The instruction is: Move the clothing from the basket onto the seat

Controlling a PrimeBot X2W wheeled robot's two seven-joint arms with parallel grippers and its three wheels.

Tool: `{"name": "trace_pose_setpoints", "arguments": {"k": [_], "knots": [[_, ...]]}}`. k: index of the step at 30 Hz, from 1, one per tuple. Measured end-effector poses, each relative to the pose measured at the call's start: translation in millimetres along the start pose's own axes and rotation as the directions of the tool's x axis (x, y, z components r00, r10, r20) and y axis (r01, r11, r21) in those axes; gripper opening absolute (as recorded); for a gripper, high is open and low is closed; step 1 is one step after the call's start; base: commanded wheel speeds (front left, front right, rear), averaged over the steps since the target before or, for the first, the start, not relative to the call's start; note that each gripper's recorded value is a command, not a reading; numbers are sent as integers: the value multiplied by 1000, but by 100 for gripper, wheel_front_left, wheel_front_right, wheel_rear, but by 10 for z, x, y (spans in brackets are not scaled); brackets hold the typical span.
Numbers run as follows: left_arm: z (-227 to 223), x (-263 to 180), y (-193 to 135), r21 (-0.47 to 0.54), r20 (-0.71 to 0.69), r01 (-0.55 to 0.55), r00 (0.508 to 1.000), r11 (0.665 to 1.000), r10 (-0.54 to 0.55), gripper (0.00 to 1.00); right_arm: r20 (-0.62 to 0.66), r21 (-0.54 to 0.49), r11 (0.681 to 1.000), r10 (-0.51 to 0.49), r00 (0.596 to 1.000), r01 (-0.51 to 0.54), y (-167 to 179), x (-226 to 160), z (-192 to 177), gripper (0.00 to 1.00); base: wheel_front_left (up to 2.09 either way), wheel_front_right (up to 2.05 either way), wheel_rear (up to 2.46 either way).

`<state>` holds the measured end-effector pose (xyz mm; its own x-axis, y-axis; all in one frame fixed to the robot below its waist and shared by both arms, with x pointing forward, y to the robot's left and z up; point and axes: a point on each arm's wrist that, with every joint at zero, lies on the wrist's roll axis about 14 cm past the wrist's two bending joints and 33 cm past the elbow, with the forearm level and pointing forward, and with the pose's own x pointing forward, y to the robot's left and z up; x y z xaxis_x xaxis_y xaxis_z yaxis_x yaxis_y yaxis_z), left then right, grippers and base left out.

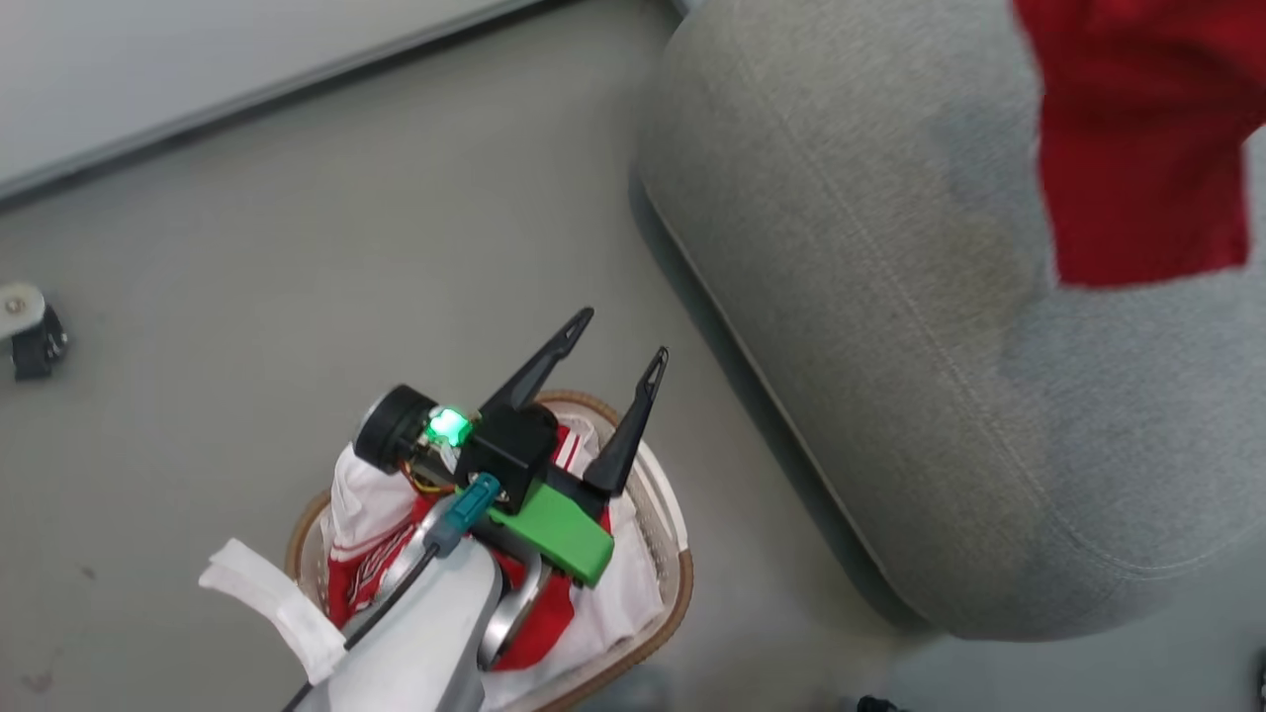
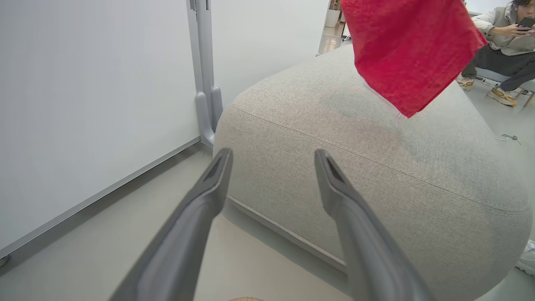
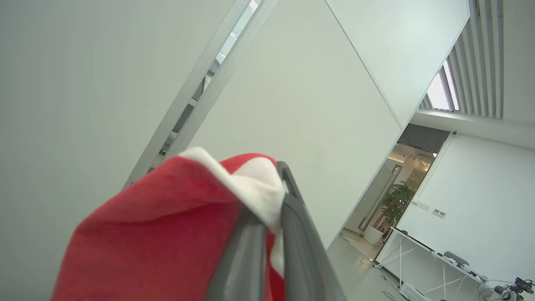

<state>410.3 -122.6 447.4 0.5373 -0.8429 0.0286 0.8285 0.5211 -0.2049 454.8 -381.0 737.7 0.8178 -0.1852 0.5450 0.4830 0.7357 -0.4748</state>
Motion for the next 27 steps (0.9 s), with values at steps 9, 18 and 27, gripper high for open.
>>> {"name": "trace_pose_setpoints", "arguments": {"k": [9,18,27], "knots": [[-393,30,395,-22,-43,-38,998,999,37,100,-80,-47,999,-25,996,21,204,526,-615,0,0,0,0],[-815,-77,648,-46,-106,-81,991,996,76,100,-299,60,996,82,951,-67,1201,293,-1679,0,0,0,0],[-1133,-248,833,-79,-168,-154,976,985,139,100,-529,167,980,179,830,-105,1935,-529,-2527,0,0,0,0]]}}
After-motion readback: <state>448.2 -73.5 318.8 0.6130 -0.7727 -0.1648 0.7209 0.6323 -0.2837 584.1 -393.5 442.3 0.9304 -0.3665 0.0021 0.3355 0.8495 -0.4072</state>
